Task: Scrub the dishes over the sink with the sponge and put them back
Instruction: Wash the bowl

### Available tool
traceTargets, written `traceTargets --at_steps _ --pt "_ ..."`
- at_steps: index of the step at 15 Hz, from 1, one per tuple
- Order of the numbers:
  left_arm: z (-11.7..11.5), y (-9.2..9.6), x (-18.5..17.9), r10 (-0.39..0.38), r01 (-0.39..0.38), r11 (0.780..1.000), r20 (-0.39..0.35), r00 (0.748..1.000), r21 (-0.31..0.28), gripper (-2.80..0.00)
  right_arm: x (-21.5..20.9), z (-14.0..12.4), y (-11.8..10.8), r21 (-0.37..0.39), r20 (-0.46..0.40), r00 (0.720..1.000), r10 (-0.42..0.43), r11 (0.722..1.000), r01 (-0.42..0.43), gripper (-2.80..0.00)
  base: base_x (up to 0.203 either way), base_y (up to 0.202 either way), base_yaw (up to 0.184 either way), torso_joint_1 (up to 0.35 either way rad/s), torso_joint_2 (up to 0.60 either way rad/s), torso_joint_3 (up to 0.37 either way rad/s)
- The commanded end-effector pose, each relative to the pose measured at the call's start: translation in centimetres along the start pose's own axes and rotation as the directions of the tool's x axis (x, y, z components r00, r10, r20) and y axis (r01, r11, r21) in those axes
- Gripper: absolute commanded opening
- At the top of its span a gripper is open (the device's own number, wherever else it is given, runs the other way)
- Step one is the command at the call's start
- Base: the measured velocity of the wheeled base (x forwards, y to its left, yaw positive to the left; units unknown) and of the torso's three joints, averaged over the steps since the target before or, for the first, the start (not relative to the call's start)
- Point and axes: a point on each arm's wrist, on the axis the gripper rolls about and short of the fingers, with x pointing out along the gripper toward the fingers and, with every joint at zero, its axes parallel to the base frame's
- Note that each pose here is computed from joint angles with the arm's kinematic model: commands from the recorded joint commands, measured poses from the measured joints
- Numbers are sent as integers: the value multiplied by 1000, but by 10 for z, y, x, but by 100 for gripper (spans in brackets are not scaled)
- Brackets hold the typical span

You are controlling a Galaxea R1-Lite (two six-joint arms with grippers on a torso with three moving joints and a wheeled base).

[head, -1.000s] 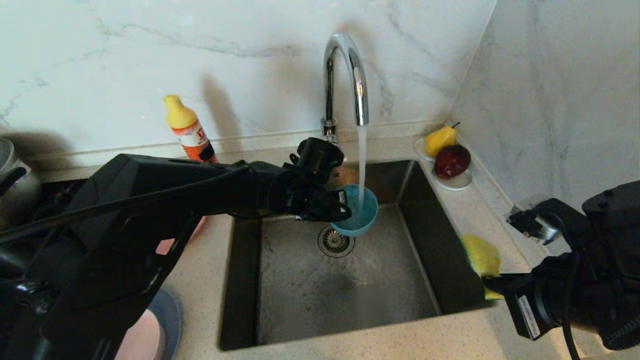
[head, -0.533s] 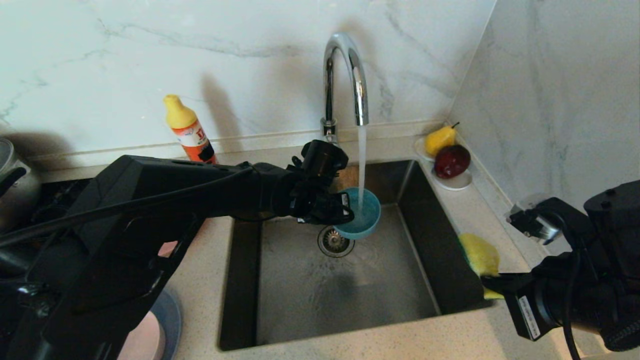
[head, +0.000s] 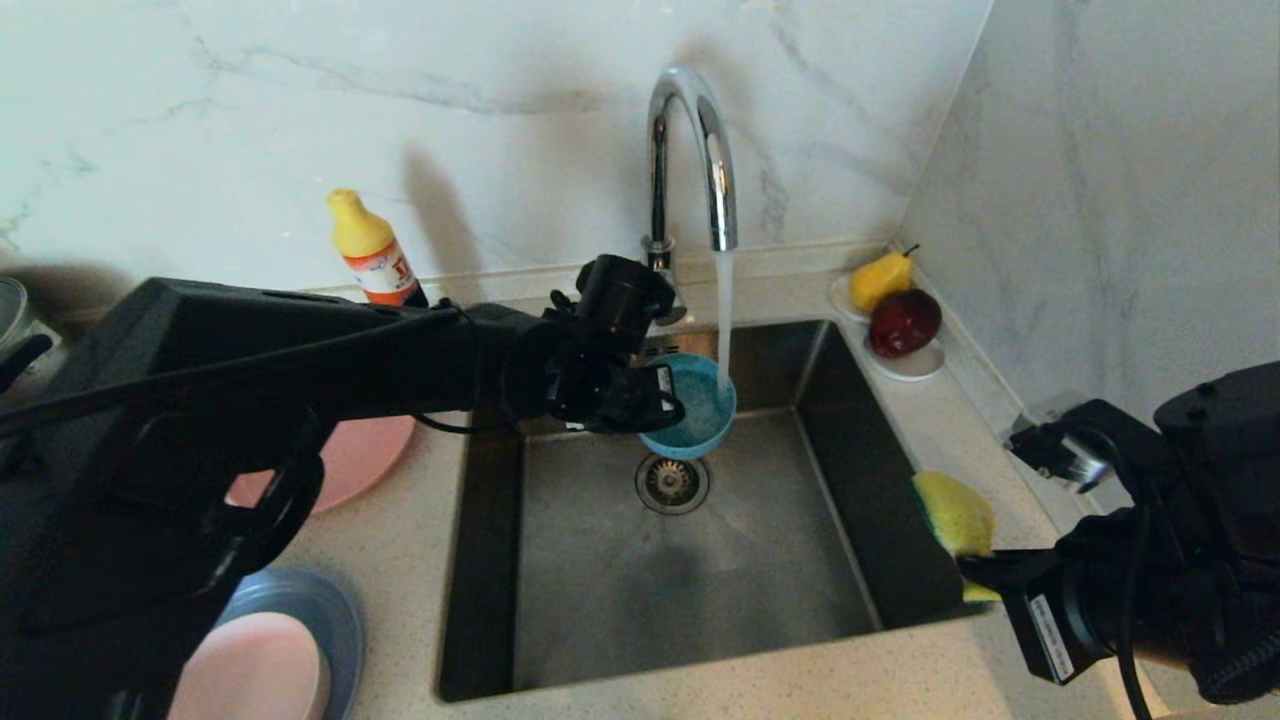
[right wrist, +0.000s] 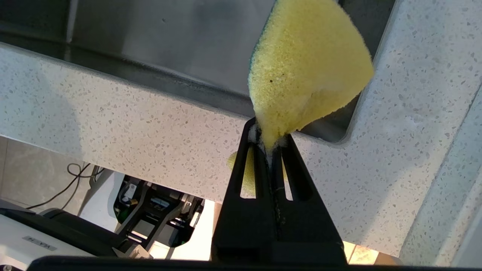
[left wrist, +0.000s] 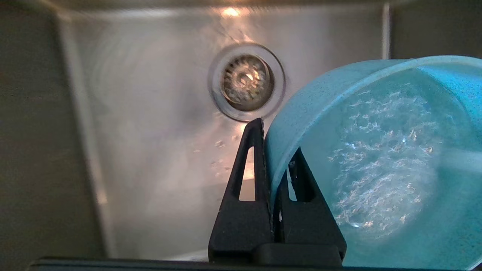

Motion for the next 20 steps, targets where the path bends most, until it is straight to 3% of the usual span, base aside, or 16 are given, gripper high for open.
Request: traceTargets --at_steps 1,4,8,10,13,16,20 --pt "28 9 -46 -9 12 1000 93 996 -27 -280 3 1 1 -1 -5 1000 -5 1000 5 -280 0 0 0 0 0 0" --pt "57 24 -93 -1 11 999 202 979 -46 -280 4 -1 1 -3 -16 1000 -2 1000 2 -280 0 0 0 0 0 0" --pt "70 47 -128 5 -8 1000 322 947 10 -280 8 -3 2 -2 -35 999 -2 1000 1 -280 0 0 0 0 0 0" --pt "76 53 -135 -29 2 998 466 884 57 -280 11 -3 3 -9 -41 999 -1 1000 1 -280 0 0 0 0 0 0" --pt "81 59 -147 -69 -22 991 649 757 131 -280 15 -3 4 -6 -48 999 4 1000 -4 -280 0 0 0 0 0 0" --pt "87 59 -159 -93 -13 991 746 660 135 -280 12 -6 4 19 -49 999 8 1000 -7 -280 0 0 0 0 0 0" --pt "86 64 -181 -122 23 991 818 561 132 -280 15 -11 5 16 -67 998 6 1000 -5 -280 0 0 0 0 0 0"
